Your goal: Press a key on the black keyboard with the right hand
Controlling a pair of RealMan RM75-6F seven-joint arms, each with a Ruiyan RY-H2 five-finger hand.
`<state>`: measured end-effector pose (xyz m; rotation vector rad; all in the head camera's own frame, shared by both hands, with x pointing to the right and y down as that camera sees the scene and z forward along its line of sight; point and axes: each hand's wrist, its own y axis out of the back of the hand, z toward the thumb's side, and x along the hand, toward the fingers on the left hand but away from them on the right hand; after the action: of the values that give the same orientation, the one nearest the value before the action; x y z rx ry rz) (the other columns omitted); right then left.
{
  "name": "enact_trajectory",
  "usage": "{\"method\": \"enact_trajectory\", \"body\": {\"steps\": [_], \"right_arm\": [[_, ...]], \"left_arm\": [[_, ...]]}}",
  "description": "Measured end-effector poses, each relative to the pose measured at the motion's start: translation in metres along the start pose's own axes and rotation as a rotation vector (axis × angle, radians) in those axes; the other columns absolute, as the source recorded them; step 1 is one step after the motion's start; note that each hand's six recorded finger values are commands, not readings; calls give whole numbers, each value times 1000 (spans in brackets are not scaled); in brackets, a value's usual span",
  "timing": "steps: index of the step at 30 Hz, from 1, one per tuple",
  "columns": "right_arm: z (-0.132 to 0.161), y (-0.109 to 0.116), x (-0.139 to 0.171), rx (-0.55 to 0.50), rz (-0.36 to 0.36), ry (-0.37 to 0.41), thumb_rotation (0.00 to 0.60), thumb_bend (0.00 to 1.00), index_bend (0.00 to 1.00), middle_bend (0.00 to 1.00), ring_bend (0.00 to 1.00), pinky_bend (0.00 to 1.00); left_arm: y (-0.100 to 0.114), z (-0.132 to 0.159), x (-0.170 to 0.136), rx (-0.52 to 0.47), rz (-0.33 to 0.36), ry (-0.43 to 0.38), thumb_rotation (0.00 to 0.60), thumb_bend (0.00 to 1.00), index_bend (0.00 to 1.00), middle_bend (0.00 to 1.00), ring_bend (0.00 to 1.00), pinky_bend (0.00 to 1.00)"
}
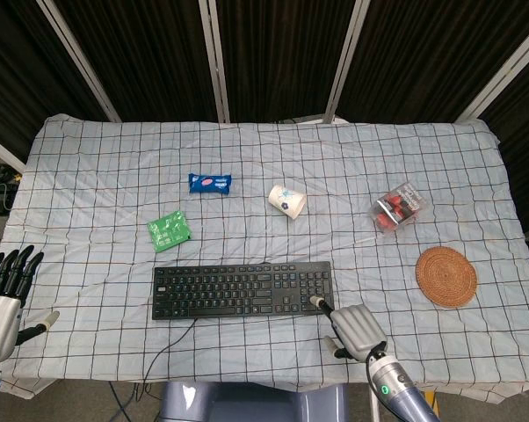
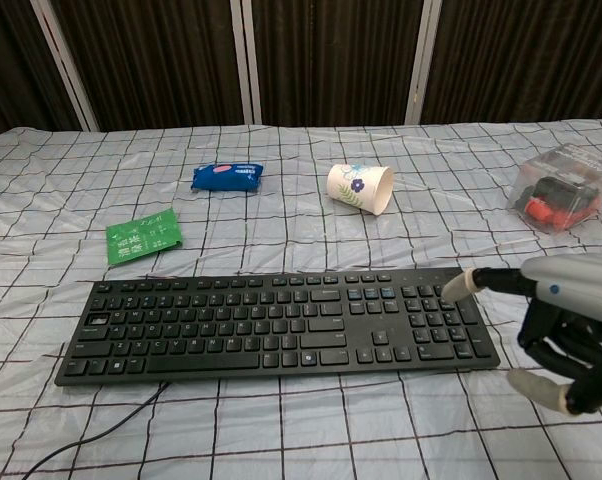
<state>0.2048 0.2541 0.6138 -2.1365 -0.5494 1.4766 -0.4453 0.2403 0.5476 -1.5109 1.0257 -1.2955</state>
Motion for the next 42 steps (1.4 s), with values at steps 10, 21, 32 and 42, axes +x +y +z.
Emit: {"method": "enact_trajectory", "body": {"steps": [10,21,32,42], "right_arm": [[14,-14,-15,-10,32,-19,600,449,102,836,822,683],[6,-28,-28,-13,62,-91,600,454,97,836,822,683],[2,-35,-35,-33,70,-124,600,459,97,836,822,683],[3,-39,-39,-41,63,-127,600,468,97,836,823,683]], "left_arm": [[0,-1,1,-3,0,3,600,80,0,0,0,0],[-1,-2,3,-8,-6,10,600,80,0,0,0,0],[-2,-1,4,-16,-13,11,600,82,0,0,0,0],[-3,-1,5,-17,-16,13,600,79,0,0,0,0]]}}
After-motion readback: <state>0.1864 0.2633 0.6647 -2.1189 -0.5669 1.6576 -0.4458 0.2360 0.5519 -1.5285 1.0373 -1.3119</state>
